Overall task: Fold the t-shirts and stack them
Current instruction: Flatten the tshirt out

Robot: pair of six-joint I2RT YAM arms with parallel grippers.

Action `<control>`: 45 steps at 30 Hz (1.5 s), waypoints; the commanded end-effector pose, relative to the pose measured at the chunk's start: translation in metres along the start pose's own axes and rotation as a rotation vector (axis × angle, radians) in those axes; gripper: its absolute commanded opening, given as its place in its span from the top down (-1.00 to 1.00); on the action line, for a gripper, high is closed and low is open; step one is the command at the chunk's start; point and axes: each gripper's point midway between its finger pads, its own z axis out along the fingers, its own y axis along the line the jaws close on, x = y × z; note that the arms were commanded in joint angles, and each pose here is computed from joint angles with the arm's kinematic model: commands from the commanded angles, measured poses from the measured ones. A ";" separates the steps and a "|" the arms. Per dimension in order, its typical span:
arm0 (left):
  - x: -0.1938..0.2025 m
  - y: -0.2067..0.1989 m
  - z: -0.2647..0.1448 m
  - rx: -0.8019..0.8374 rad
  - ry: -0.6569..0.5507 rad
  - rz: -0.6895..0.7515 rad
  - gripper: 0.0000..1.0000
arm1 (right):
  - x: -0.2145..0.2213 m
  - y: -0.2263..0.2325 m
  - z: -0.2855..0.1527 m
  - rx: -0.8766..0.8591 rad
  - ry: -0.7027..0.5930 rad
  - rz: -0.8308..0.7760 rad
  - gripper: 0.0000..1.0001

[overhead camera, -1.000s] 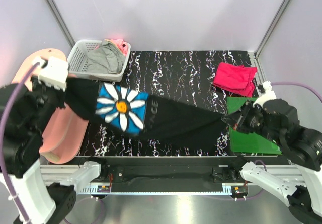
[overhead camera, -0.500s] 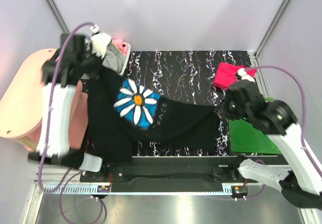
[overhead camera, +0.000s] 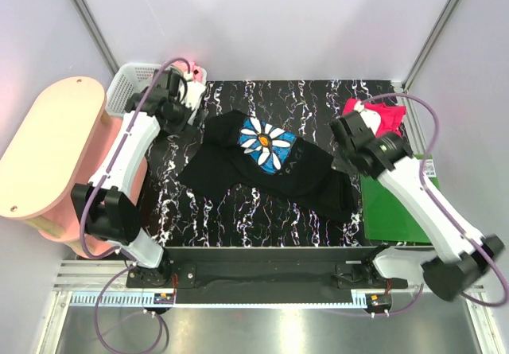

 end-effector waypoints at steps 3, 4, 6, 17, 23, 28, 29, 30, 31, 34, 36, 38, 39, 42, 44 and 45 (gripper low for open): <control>0.004 -0.004 -0.049 -0.082 -0.160 0.082 -0.98 | -0.040 0.005 0.069 0.095 -0.015 0.000 0.97; 0.023 -0.015 -0.044 -0.062 -0.125 0.104 -0.98 | -0.047 0.007 0.073 0.104 -0.020 -0.001 0.95; 0.041 -0.027 -0.033 -0.046 -0.080 0.140 -0.98 | -0.047 0.003 0.094 0.154 0.015 -0.017 0.85; 0.110 -0.059 0.045 0.064 0.193 0.117 -0.98 | -0.056 -0.011 0.076 0.184 -0.009 0.043 -0.59; 0.125 -0.070 0.073 0.110 0.277 0.091 -0.89 | -0.006 -0.009 0.042 0.000 0.083 0.170 -0.45; 0.138 -0.072 0.093 0.120 0.331 0.079 -0.87 | 0.053 -0.008 0.038 -0.109 0.219 0.226 -0.39; 0.139 -0.071 0.096 0.120 0.336 0.070 -0.87 | 0.058 -0.010 0.034 -0.121 0.222 0.239 -0.38; 0.141 -0.071 0.099 0.125 0.344 0.066 -0.86 | 0.069 -0.015 0.037 -0.109 0.244 0.237 -0.38; 0.141 -0.071 0.101 0.127 0.346 0.058 -0.86 | 0.073 -0.017 0.037 -0.110 0.252 0.240 -0.37; 0.144 -0.070 0.108 0.129 0.363 0.038 -0.86 | 0.091 -0.021 0.040 -0.113 0.289 0.258 -0.36; 0.145 -0.068 0.112 0.132 0.373 0.025 -0.86 | 0.106 -0.024 0.049 -0.099 0.319 0.272 -0.35; 0.143 -0.066 0.115 0.137 0.371 0.008 -0.86 | 0.116 -0.025 0.058 -0.082 0.345 0.293 -0.36; 0.144 -0.067 0.118 0.143 0.379 0.002 -0.86 | 0.123 -0.027 0.065 -0.070 0.354 0.298 -0.36; 0.145 -0.068 0.123 0.154 0.386 -0.009 -0.85 | 0.134 -0.037 0.084 0.016 0.365 0.318 -0.46; 0.145 -0.068 0.124 0.158 0.388 -0.014 -0.82 | 0.143 -0.042 0.095 0.072 0.397 0.312 -0.49; 0.145 -0.069 0.125 0.165 0.389 -0.015 -0.79 | 0.145 -0.045 0.098 0.099 0.403 0.308 -0.50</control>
